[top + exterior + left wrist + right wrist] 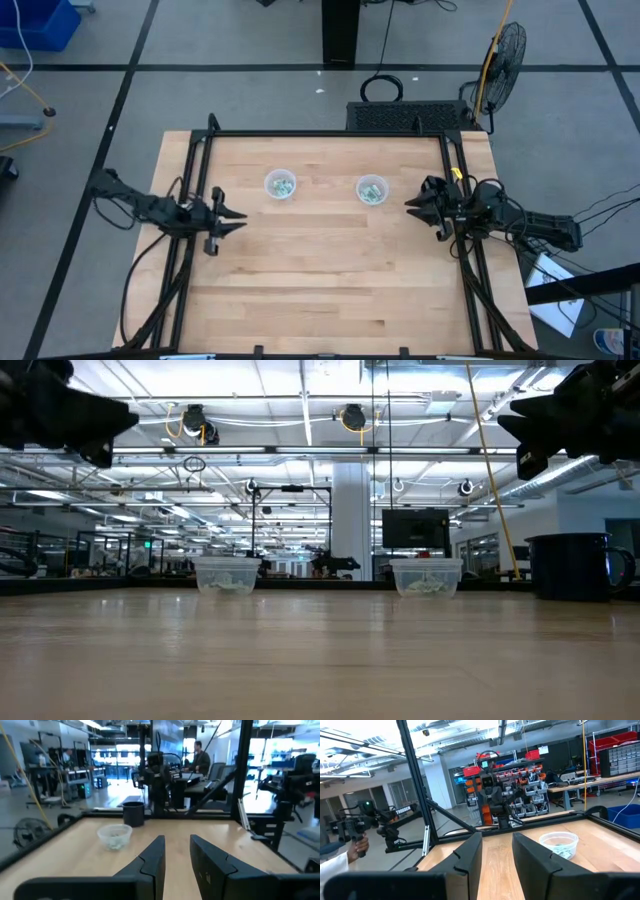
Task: Pick and place items into bin
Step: Return to Home Position
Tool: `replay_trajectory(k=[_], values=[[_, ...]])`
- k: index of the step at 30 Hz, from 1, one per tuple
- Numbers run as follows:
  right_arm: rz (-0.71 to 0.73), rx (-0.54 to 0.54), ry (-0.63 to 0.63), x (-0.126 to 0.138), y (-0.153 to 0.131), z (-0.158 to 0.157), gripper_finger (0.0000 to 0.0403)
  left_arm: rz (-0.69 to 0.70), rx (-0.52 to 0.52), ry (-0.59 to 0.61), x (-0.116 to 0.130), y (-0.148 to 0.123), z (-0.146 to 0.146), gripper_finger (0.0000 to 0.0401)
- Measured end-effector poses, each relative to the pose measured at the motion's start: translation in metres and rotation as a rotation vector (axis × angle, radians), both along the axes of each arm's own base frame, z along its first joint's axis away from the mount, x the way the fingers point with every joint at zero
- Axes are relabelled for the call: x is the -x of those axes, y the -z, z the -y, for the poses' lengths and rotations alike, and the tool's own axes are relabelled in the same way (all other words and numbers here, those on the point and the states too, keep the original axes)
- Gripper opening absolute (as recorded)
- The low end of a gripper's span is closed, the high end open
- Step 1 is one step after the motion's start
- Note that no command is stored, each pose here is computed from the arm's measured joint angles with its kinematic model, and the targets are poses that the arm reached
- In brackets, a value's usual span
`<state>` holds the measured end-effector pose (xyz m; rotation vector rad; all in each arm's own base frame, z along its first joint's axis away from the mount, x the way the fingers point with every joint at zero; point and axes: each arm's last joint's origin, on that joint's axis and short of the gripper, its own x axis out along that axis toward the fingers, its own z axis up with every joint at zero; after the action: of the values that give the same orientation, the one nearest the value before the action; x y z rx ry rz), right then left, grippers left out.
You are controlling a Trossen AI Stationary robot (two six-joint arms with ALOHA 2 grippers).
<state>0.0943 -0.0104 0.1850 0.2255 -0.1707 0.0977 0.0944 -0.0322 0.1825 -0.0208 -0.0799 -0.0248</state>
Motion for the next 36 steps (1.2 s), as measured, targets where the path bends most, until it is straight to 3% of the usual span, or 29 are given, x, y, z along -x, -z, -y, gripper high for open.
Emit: replay_trajectory(k=[10, 15, 36], values=[[-0.001, 0.0, 0.0, 0.0, 0.0, 0.0, 0.01, -0.023, 0.024, 0.002, -0.001, 0.01, -0.005, 0.0093], [-0.001, 0.0, 0.0, 0.0, 0.0, 0.0, 0.01, -0.081, 0.092, -0.012, -0.002, 0.015, -0.006, 0.0093], [-0.001, 0.0, 0.0, 0.0, 0.0, 0.0, 0.01, -0.096, 0.086, -0.015, -0.003, 0.016, -0.005, 0.0093]])
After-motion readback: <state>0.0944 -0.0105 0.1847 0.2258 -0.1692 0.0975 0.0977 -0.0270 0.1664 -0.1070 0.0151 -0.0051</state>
